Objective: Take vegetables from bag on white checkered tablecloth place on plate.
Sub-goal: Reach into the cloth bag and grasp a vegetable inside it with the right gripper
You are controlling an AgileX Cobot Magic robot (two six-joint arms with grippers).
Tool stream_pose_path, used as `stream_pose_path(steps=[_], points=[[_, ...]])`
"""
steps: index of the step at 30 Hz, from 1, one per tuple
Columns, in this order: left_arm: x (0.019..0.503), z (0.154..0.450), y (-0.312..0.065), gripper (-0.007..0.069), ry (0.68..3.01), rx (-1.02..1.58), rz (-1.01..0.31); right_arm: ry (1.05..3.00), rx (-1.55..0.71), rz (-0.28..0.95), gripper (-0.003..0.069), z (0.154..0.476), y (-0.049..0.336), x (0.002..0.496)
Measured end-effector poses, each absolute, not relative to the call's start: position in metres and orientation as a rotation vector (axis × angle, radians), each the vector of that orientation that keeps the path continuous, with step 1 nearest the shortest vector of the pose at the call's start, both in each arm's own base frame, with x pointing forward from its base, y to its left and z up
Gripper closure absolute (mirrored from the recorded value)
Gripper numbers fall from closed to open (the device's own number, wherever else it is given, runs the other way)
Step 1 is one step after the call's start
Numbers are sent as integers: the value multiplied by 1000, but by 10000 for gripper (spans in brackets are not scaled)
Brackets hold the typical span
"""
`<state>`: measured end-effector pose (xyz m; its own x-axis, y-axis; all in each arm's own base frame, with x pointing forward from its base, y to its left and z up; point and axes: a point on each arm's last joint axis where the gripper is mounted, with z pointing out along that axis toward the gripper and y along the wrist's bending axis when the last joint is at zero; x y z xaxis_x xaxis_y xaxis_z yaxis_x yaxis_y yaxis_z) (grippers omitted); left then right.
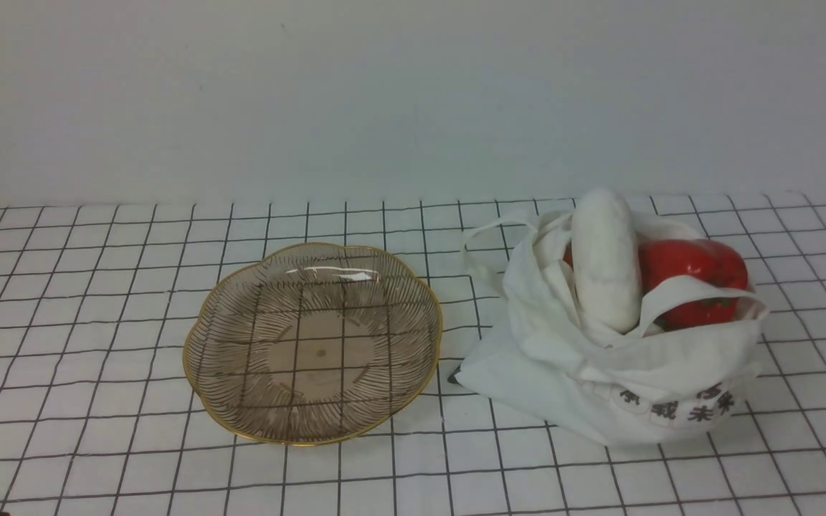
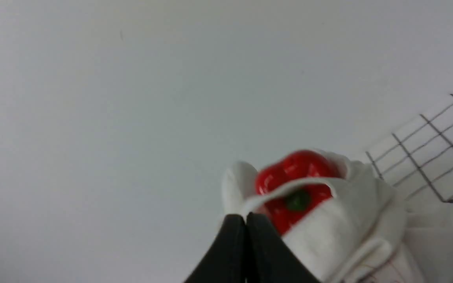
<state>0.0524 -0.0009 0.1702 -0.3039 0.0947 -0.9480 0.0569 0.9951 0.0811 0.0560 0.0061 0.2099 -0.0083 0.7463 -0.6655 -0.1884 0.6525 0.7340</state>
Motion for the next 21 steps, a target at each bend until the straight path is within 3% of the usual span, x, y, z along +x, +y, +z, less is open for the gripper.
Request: stream_pose_path(steps=[9,14,17,18,21], points=[[52,170,-1,633,1881,109,37,1226,621,842,674,220,-3,55],[52,170,-1,633,1881,109,37,1096,616,858,674,243,-8,50],[52,170,-1,633,1881,109,37,1155,345,715,674,308,2,41],[52,170,-1,633,1881,109,37,1156,332,710,674,311,3,40],[52,170,-1,633,1881,109,37,1432,195,570,674,348,14,63]])
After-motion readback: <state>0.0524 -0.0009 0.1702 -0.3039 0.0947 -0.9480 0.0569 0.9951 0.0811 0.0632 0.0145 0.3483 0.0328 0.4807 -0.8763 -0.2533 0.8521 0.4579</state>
